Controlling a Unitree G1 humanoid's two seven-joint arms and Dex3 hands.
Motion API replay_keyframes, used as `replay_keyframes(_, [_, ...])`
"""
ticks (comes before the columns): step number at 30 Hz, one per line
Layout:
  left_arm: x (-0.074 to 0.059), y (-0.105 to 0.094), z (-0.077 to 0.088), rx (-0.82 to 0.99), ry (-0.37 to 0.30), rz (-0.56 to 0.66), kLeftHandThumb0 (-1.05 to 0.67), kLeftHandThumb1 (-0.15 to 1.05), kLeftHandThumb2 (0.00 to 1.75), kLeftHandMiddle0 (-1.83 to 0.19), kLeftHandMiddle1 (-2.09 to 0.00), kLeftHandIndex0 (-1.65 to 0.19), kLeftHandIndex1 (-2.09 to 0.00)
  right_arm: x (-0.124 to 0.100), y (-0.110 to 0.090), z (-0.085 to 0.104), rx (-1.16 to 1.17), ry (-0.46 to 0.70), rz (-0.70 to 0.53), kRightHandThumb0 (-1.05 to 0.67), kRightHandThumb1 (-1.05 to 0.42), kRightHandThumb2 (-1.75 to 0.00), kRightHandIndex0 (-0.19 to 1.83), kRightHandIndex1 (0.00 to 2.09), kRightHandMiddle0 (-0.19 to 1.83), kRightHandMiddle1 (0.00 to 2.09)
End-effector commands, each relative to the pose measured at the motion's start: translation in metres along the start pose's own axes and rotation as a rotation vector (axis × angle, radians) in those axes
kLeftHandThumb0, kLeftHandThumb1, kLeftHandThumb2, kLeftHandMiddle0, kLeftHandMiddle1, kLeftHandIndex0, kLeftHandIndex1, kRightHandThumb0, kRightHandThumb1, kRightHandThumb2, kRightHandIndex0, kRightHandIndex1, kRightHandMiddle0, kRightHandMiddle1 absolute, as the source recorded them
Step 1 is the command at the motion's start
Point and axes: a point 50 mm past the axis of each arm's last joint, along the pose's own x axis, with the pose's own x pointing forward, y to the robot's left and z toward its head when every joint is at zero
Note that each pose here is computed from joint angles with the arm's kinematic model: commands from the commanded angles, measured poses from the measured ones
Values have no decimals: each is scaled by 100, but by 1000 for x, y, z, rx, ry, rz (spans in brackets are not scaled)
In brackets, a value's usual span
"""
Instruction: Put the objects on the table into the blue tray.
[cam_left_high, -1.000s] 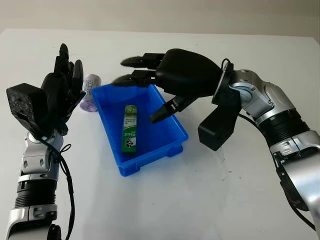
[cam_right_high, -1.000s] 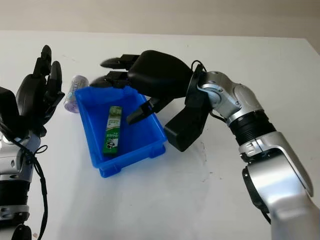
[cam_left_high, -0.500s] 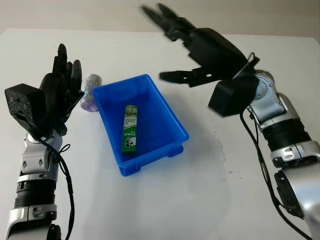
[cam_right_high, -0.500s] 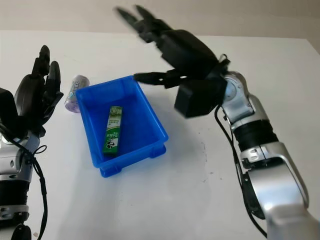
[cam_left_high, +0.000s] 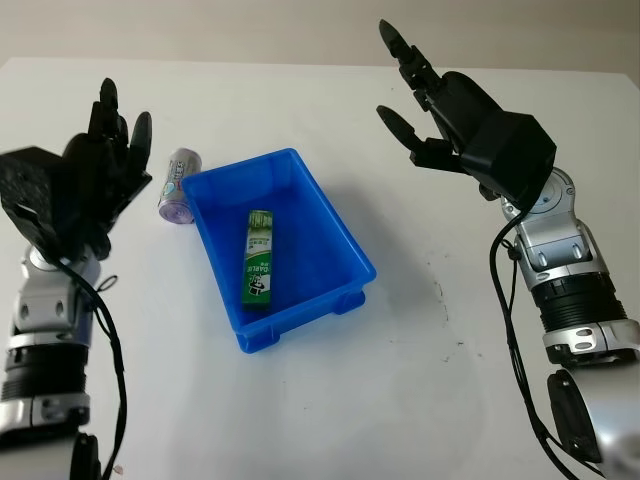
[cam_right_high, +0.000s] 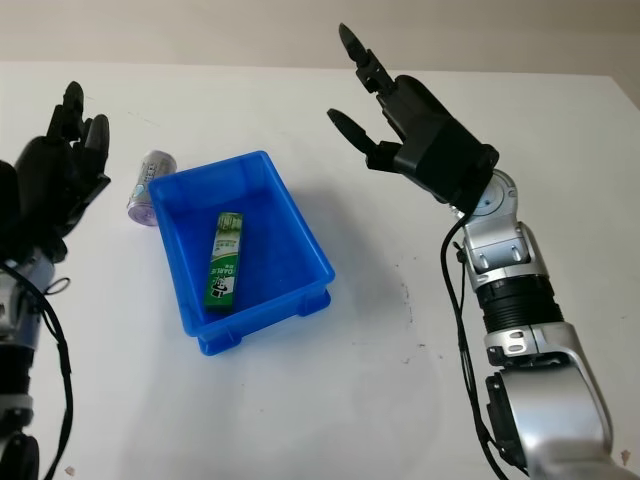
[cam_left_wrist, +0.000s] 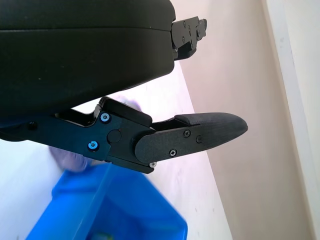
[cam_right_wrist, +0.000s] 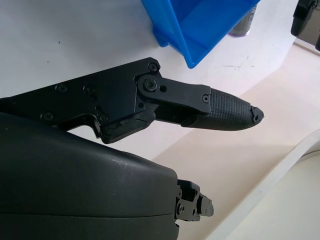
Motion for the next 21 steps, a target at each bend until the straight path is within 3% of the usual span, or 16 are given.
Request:
replay_keyframes(1, [5,9,10,35,-16,4,-70,105,59,19,-2,19,0,-4,-1,-2,28,5,-15,-74,-105,-67,-18,3,-17,4])
replay_keyframes(5, [13,16,15,103,12,15,-69,105,52,18,-3,18,-1,-5,-2,-4,68,35,-19,-75,-105,-65,-19,3,-18,4])
replay_keyframes(10, [24,26,22,273,34,18,-62,105,28,16,-5,7,-7,-8,-3,-5,88,44,-10,-73,-105,-65,-19,0,-19,3])
replay_keyframes(13, [29,33,27,342,29,-2,-46,103,12,16,-5,10,-5,-9,-3,-5,96,52,-12,-73,-105,-64,-19,1,-19,4])
replay_keyframes(17, [34,40,34,605,58,-48,-29,98,6,17,-5,12,-4,-9,-3,-4,98,52,-11,-73,-105,-64,-19,1,-19,4])
replay_keyframes(21, [37,44,39,798,85,-101,-26,93,4,16,-6,14,-4,-9,-3,-3,102,49,-5,-72,-105,-65,-19,0,-19,3])
